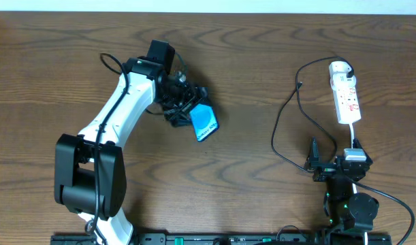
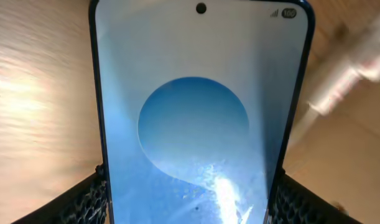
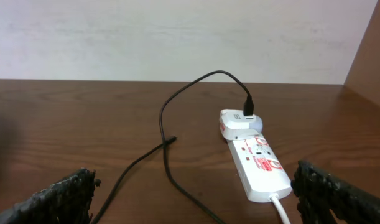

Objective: Plug charger to phone and switch on socket
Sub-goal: 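Lift the phone with the left gripper and tilt it upright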

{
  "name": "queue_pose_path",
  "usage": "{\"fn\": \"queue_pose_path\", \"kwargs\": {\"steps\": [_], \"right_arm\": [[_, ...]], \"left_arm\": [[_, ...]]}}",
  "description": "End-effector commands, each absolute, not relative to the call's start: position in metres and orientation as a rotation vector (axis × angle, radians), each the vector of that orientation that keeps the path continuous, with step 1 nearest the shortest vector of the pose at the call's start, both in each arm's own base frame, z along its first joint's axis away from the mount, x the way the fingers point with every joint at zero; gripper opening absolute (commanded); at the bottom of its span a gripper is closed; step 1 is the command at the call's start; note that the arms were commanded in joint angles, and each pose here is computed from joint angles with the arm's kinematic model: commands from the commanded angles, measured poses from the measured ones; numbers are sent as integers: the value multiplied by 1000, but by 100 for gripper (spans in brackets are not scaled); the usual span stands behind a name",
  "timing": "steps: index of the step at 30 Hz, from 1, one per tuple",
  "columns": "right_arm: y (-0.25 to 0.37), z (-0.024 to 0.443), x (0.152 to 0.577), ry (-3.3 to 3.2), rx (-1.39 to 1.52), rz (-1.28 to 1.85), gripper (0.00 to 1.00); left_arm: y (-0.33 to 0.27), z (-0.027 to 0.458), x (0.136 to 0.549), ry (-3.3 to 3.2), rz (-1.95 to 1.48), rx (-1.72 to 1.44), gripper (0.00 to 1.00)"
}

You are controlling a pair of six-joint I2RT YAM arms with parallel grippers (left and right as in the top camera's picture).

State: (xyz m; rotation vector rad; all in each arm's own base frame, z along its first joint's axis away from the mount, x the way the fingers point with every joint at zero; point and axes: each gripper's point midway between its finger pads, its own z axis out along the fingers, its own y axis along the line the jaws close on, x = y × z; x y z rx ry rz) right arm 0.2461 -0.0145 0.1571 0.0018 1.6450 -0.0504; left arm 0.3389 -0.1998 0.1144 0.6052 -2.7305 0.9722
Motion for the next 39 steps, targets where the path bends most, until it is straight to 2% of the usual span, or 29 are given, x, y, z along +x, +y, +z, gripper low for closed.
{"fn": "queue_pose_path", "kwargs": {"steps": [1,10,39], "right_arm": [[-14,157,246,1645,-9,-58,99],[-14,157,246,1645,-9,-58,99],[-14,157,246,1645,-9,-58,99]], "left_arm": [[-232,169,325,-2485,1322,480,67],[-245,192,326,-2343,1470,456,66],[-245,193,326,-2321,1465,482,67]]}}
